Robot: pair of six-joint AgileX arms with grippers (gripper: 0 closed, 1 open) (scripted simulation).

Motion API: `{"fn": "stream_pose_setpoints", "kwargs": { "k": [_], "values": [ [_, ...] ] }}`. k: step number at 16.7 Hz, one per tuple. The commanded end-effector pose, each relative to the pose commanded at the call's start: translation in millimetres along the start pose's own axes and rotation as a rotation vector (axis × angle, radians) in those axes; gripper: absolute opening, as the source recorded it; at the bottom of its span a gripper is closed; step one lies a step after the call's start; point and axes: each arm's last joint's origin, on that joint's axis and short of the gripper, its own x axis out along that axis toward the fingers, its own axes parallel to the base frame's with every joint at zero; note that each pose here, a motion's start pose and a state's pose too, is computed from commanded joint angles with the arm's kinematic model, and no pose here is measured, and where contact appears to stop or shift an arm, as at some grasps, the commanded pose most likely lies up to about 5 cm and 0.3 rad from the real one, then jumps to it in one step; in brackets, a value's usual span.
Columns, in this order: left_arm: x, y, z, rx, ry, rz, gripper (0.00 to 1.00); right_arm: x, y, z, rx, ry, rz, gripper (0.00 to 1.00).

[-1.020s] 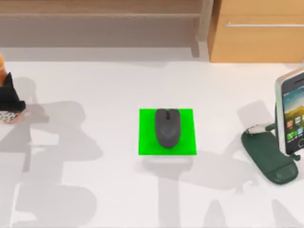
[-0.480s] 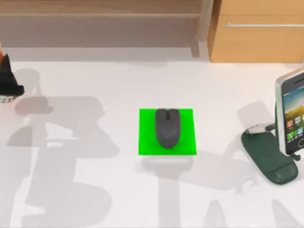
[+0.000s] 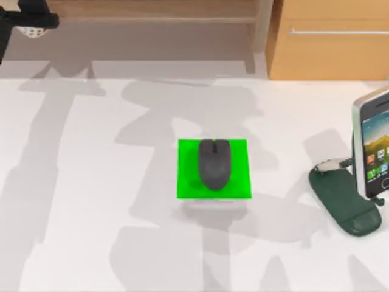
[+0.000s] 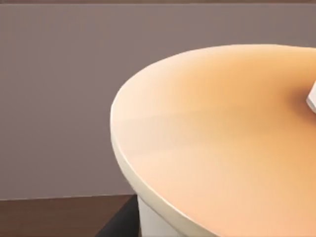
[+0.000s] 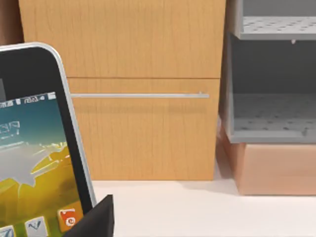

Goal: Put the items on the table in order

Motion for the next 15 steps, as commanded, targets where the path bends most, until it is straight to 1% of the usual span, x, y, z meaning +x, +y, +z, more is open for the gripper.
{"fn": "stream_pose_setpoints", "kwargs": {
  "k": [2,6,10,15],
  "values": [
    [21.0,-17.9,11.2,-0.018,0.022,-0.015,0.0,0.0,0.0,0.0,0.0,0.0,0.0,1.0],
    [58.3,-52.9,22.4,-0.04,0.12,-0.02,0.0,0.0,0.0,0.0,0.0,0.0,0.0,1.0],
    [88.5,-75.0,30.5,-0.037,0.222,0.021,0.0,0.0,0.0,0.0,0.0,0.0,0.0,1.0],
    [111.1,-85.7,34.4,-0.02,0.322,0.083,0.0,0.0,0.0,0.0,0.0,0.0,0.0,1.0]
  ]
}}
